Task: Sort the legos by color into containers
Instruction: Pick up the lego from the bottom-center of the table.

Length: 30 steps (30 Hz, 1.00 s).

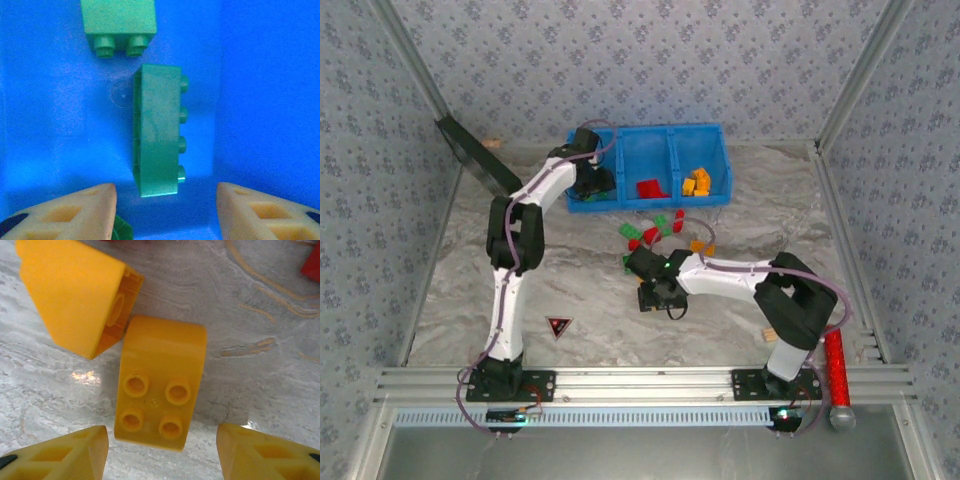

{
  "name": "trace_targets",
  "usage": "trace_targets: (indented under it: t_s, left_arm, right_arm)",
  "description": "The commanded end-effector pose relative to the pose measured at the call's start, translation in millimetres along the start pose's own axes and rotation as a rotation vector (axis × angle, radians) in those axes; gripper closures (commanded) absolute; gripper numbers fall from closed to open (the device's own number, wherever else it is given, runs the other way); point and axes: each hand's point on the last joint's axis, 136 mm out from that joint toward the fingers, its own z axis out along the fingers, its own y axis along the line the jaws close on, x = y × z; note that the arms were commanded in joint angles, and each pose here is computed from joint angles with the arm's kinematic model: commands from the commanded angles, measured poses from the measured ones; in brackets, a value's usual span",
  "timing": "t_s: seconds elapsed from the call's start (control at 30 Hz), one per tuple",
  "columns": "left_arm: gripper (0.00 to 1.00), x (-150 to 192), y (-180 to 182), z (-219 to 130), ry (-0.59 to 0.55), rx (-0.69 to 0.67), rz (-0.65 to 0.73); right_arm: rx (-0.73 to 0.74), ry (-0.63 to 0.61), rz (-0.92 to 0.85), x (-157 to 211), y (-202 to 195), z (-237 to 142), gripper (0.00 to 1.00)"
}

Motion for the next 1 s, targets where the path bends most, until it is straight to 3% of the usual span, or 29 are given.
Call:
trace_targets:
  t_s: [0.0, 0.33, 0.53, 0.77, 0.97]
  left_arm:
    - [0.45, -10, -20, -62, -0.039, 0.066, 0.03]
    - [0.43, -8, -37, -150, -0.111, 0.155, 0.068]
    - [0.41, 21, -24, -169, -0.104, 0.149, 0.064]
    - [0.41, 53, -12, -181, -0.078, 0.145, 0.07]
    - [0.39, 80, -2, -188, -0.064, 0.115, 0.098]
  right_arm:
    - [-0.027, 0.001, -0.023, -7, 9, 6, 0.41]
    - [-0.021, 0.013, -0.058, -4, 6, 11, 0.62]
    - [0.025, 0.0, -0.066, 7, -20, -19, 0.7]
    - [0.076, -0.045, 0.006, 27, -66, -65, 0.7]
    - [0.09, -0.163, 0.079, -5, -111, -104, 0.7]
